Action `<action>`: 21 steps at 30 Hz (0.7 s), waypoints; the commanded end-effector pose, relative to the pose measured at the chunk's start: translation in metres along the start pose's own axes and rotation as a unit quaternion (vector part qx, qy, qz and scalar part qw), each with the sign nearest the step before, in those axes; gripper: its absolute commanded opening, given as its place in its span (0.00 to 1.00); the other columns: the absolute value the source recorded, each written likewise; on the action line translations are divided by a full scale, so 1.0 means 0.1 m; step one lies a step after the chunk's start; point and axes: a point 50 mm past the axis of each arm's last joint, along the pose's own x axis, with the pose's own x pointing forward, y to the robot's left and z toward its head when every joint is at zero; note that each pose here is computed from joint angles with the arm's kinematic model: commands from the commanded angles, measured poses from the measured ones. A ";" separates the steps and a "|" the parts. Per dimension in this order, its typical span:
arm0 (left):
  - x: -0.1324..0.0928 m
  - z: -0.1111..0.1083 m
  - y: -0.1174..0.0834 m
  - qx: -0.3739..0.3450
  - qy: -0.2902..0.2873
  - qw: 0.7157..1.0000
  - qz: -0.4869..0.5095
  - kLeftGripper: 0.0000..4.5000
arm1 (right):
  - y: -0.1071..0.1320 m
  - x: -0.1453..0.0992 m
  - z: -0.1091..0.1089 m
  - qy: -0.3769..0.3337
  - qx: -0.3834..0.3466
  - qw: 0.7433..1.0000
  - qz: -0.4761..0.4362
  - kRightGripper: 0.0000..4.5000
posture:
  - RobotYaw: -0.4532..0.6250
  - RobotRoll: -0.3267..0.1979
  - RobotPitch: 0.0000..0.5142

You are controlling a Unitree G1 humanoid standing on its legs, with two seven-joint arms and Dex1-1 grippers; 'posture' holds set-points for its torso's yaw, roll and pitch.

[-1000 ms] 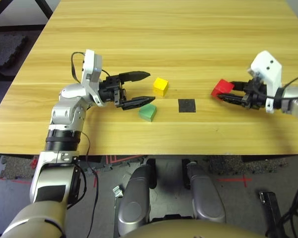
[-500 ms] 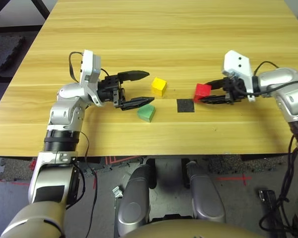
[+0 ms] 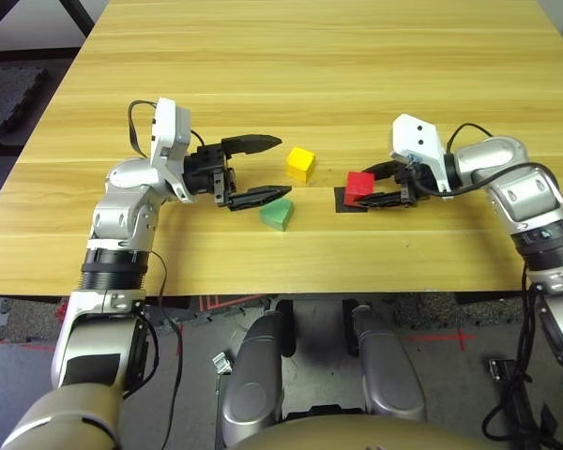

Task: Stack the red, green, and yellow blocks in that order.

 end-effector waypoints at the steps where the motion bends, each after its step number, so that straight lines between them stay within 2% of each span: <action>1: 0.00 -0.02 -0.04 -0.005 0.004 1.000 -0.003 1.00 | 0.01 0.02 -0.09 0.010 -0.004 1.000 0.004 0.46 | 0.72 0.62 0.52; 20: 0.00 -0.02 -0.03 -0.010 0.004 1.000 -0.002 1.00 | 0.02 0.13 -0.16 0.005 -0.010 1.000 0.007 0.46 | 0.73 0.65 0.53; 21: 0.01 -0.02 -0.03 -0.011 0.004 1.000 -0.001 1.00 | 0.02 0.13 -0.17 0.008 -0.011 1.000 0.008 0.53 | 0.73 0.65 0.53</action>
